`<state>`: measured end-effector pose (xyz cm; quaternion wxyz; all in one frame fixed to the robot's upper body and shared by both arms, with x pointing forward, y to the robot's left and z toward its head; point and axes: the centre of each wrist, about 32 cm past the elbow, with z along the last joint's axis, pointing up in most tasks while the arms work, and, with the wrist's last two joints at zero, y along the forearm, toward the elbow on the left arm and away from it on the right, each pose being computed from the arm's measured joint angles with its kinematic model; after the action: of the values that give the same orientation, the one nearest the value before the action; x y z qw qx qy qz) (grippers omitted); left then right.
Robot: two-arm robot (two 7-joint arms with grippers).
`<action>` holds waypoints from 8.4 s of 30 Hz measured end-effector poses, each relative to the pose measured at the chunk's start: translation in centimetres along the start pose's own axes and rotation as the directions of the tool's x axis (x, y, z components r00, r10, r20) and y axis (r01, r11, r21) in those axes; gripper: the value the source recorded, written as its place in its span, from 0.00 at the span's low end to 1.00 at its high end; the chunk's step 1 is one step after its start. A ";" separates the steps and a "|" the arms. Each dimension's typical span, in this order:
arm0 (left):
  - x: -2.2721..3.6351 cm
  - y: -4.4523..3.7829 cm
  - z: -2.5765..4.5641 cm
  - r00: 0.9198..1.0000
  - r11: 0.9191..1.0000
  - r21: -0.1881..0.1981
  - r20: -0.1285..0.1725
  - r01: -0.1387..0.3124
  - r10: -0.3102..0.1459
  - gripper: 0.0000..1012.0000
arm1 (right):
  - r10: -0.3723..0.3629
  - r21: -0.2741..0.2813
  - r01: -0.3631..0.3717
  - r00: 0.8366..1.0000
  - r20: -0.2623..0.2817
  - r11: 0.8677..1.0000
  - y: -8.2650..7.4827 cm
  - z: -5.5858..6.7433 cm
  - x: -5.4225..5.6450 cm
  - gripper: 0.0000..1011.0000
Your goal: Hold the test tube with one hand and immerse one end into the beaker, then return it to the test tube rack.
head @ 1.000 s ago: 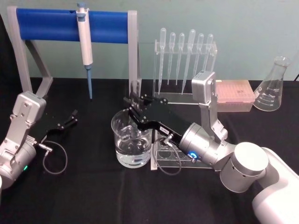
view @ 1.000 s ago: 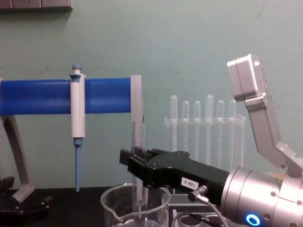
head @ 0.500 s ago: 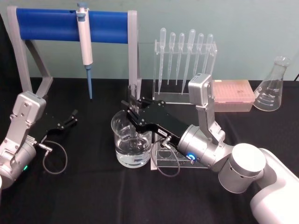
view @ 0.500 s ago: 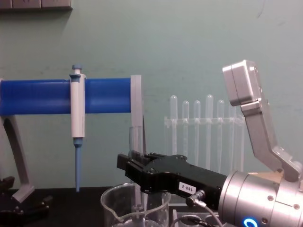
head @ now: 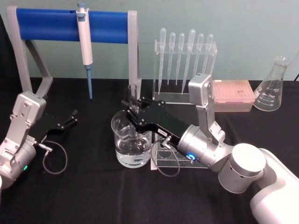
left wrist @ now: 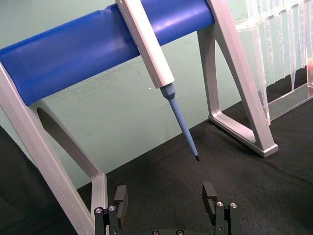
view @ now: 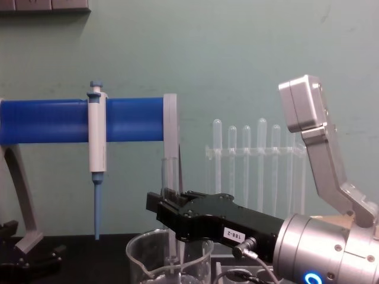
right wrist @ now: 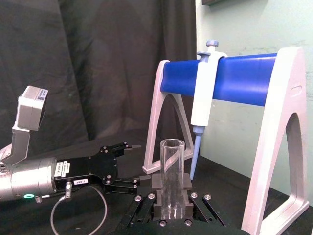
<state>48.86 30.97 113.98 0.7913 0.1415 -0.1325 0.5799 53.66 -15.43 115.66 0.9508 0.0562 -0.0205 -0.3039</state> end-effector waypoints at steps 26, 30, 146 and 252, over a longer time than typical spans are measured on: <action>0.00 0.00 0.00 1.000 1.000 0.000 0.000 0.000 0.000 0.99 | 0.000 0.001 0.000 1.000 -0.002 1.000 0.0 0.0 0.0 0.22; 0.00 0.00 0.00 1.000 1.000 0.000 0.000 0.000 0.000 0.99 | 0.000 0.001 0.000 1.000 -0.002 1.000 0.0 0.0 0.0 0.22; 0.00 0.00 0.00 1.000 1.000 0.000 0.000 0.000 0.000 0.99 | 0.000 0.000 0.000 1.000 -0.002 1.000 0.0 0.0 0.0 0.22; 0.00 0.00 0.00 1.000 1.000 0.000 0.000 0.000 0.000 0.99 | 0.000 0.001 0.000 1.000 -0.002 1.000 0.0 0.0 0.0 0.22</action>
<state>48.86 30.97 113.98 0.7913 0.1415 -0.1325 0.5799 53.66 -15.45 115.62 0.9508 0.0567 -0.0199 -0.3038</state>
